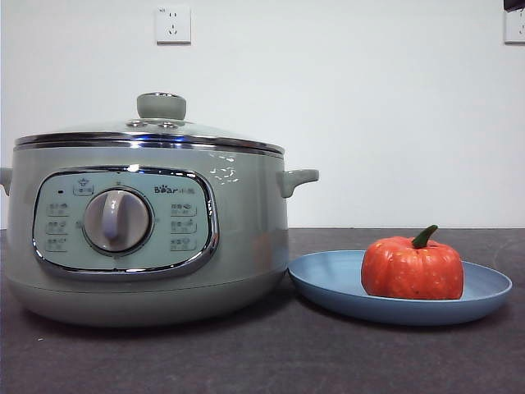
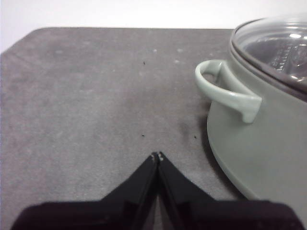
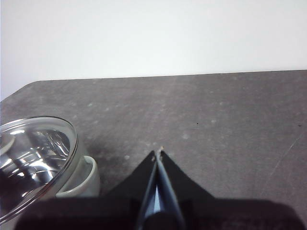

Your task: Take the pumpkin out from the steamer,put the pumpkin in the blue plate,close the lid

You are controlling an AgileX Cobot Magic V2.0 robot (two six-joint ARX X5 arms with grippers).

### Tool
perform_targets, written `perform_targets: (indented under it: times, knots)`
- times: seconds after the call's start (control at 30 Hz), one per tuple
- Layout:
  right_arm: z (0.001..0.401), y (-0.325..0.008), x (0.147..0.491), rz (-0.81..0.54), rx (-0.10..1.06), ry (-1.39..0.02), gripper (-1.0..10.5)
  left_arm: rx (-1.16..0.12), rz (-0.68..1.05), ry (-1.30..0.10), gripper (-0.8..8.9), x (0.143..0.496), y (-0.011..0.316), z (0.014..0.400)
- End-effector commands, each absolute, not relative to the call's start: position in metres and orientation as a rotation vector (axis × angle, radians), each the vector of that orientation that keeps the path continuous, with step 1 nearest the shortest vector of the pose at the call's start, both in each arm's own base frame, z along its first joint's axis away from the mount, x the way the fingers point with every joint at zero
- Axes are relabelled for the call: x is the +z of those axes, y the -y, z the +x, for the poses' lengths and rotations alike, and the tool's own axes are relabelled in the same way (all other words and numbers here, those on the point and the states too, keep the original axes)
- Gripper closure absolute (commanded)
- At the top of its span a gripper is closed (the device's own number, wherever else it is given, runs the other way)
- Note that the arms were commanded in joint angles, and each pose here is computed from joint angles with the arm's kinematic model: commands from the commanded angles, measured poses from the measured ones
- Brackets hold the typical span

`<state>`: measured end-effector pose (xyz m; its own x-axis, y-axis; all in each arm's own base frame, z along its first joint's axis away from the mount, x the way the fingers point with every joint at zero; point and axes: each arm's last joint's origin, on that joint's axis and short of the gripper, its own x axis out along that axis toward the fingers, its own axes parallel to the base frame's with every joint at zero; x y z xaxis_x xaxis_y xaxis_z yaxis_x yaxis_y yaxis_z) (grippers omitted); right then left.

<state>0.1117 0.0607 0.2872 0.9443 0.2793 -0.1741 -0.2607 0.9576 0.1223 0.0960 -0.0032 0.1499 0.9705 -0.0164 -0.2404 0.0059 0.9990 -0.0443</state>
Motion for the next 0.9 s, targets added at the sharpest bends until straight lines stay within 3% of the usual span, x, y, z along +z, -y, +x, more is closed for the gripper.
perform_targets:
  times: [0.03, 0.9]
  knots:
    - [0.1118, -0.0606, 0.2865, 0.109, 0.272, -0.19, 9.5, -0.008, -0.078, -0.227, 8.16, 0.1448, 0.003, 0.0971]
    - [0.1118, -0.0606, 0.2866, 0.109, 0.272, -0.189, 9.5, -0.006, -0.078, -0.232, 8.16, 0.1444, 0.003, 0.0971]
